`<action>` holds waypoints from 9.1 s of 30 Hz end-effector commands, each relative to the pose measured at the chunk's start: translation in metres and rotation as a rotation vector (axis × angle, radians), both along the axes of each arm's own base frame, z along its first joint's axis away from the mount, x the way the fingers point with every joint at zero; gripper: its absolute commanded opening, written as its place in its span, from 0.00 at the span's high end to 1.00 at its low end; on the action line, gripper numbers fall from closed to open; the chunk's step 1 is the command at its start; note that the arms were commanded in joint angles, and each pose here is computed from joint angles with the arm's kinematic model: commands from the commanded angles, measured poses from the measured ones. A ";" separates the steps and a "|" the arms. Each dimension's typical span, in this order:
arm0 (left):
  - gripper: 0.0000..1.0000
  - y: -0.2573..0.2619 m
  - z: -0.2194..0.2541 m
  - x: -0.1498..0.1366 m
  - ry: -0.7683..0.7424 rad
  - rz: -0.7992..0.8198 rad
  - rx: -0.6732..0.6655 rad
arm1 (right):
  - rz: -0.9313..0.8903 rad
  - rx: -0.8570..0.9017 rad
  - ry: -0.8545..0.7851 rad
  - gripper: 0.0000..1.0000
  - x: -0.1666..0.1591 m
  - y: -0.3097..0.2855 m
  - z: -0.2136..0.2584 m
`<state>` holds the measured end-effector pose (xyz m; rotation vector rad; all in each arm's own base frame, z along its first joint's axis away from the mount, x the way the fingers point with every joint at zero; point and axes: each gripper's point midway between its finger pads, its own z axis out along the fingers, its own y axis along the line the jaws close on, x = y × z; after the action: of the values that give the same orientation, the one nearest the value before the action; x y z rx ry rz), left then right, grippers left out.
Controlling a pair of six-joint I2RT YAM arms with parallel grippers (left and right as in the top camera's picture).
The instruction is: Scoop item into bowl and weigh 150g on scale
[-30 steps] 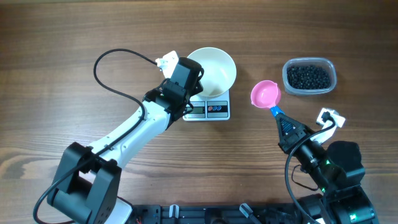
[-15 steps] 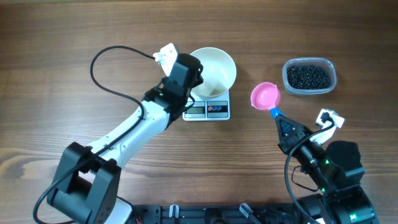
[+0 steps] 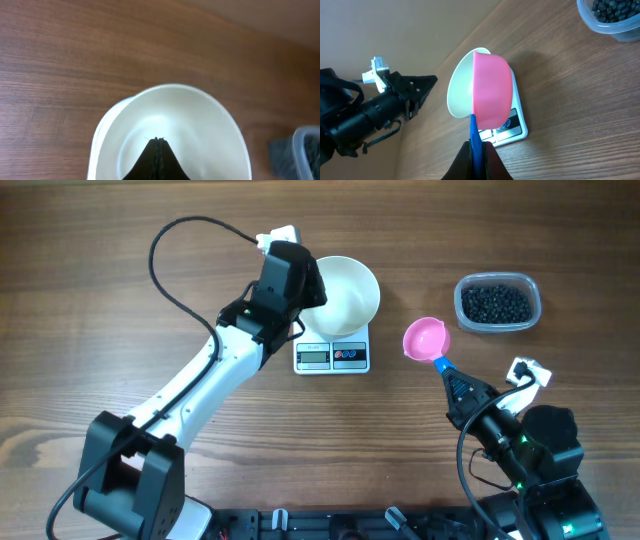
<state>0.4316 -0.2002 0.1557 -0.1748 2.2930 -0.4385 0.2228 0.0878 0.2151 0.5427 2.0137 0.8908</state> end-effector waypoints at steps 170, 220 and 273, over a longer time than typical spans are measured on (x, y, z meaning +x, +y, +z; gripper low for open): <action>0.96 -0.054 0.022 -0.151 0.013 -0.073 -0.308 | -0.069 -0.047 -0.048 0.95 0.006 -0.014 0.008; 0.00 0.102 0.113 -0.190 -0.011 -0.908 0.446 | 0.161 -0.365 -0.103 0.95 0.040 0.007 -0.016; 0.00 0.118 0.038 -0.179 0.080 -1.027 0.424 | -0.084 -1.011 0.349 0.96 0.105 -0.094 0.041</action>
<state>0.2541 -0.0810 0.1938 1.2355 2.3579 -0.4009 0.3171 0.0134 0.2530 0.2664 2.3832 -0.1903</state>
